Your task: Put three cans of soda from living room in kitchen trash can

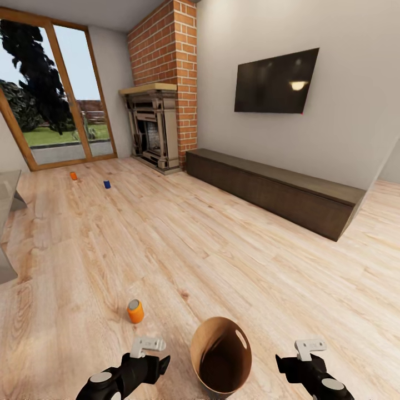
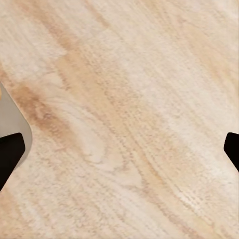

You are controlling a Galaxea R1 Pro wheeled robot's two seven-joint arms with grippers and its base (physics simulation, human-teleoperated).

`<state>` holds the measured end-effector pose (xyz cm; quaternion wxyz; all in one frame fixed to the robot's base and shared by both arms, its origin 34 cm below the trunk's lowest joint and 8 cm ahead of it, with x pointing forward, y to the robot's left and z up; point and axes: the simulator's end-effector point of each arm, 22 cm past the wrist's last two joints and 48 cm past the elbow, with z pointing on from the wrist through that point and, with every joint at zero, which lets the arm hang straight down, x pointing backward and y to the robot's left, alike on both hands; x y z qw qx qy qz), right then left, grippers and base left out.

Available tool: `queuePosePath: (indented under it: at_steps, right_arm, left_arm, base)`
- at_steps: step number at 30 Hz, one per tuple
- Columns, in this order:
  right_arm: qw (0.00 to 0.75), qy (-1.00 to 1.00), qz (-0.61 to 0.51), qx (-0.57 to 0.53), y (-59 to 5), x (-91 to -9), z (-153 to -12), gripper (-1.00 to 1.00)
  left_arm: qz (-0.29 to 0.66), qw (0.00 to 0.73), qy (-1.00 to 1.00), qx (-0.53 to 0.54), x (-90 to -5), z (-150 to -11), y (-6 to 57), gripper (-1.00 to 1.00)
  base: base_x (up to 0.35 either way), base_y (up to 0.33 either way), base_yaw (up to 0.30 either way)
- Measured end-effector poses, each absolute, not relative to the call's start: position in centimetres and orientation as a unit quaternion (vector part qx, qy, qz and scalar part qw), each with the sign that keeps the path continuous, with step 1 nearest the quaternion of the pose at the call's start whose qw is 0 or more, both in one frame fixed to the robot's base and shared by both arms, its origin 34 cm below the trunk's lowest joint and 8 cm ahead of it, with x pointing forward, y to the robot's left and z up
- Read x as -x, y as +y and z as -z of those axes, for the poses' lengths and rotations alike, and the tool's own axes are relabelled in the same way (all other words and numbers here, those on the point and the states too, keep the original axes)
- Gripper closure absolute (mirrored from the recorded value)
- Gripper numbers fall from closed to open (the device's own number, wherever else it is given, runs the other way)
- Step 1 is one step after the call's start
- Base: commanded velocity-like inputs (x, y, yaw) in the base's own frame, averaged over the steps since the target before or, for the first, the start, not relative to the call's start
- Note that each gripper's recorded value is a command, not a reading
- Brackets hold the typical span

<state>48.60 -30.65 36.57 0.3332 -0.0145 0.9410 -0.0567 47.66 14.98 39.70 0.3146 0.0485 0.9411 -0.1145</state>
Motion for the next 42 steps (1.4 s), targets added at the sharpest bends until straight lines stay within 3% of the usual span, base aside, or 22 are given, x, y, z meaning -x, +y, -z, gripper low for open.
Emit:
queuePosePath:
  at_steps: [42]
  right_arm:
    - [0.318, 0.946, 0.057, 0.015, -30.7, -47.9, -34.6, -1.00]
  left_arm:
    - [0.108, 0.306, 0.945, -0.051, -47.2, -37.6, 15.9, -1.00]
  base:
    - [0.000, 0.000, 0.000]
